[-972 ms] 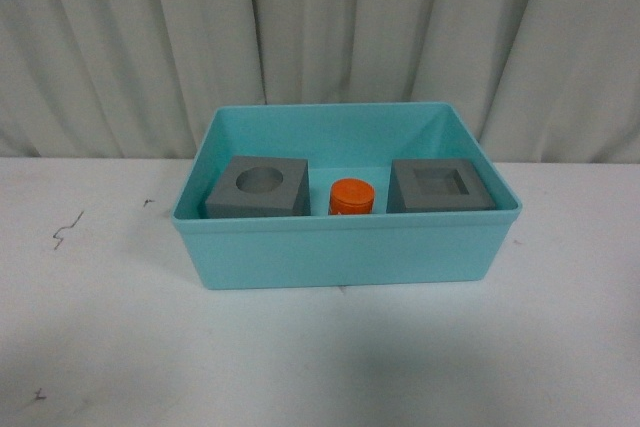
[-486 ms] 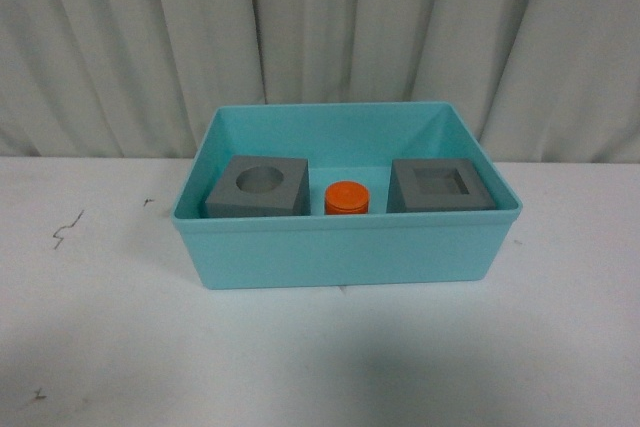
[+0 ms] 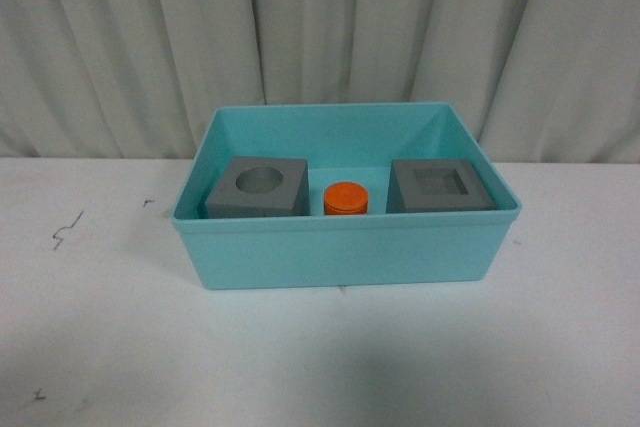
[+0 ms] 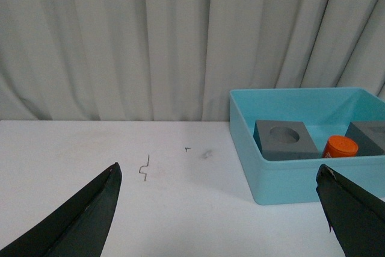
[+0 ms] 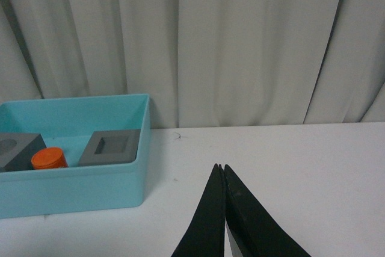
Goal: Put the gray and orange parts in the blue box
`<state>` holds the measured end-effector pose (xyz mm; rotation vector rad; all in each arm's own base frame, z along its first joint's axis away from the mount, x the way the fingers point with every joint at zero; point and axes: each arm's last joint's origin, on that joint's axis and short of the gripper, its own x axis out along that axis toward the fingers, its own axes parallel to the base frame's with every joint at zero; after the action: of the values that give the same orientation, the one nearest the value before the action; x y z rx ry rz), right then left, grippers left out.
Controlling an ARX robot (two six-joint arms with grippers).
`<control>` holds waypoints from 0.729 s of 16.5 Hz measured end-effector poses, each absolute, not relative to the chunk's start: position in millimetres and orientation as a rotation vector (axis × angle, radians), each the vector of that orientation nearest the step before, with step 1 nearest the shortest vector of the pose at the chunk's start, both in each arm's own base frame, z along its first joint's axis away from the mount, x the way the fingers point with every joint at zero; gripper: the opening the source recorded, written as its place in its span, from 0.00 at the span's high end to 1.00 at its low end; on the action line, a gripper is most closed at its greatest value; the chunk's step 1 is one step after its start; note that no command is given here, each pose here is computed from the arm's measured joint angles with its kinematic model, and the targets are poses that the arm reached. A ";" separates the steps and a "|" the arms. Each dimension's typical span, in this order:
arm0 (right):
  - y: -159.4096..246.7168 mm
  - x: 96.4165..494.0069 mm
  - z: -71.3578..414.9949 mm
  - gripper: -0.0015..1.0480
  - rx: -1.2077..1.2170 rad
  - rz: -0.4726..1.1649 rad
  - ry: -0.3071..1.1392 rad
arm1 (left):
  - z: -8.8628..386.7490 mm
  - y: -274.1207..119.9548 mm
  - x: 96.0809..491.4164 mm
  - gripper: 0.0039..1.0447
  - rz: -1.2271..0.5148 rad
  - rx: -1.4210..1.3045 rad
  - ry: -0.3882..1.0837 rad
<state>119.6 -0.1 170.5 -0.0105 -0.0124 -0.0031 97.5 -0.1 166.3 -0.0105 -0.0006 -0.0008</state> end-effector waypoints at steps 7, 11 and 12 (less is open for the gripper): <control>-0.1 111.2 170.6 0.98 -0.010 -0.003 -0.015 | 166.3 -0.1 97.5 0.06 -0.001 -0.010 -0.001; -0.1 105.8 168.5 0.98 -0.010 -0.003 0.002 | 166.3 -0.1 97.5 0.06 -0.001 -0.010 -0.001; 0.0 98.8 164.5 0.98 -0.010 -0.001 0.025 | 166.4 0.0 97.4 0.06 0.001 -0.010 -0.001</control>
<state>98.8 0.0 164.5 -0.0101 0.0254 -0.0010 97.4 0.0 166.4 -0.0105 -0.0010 0.0011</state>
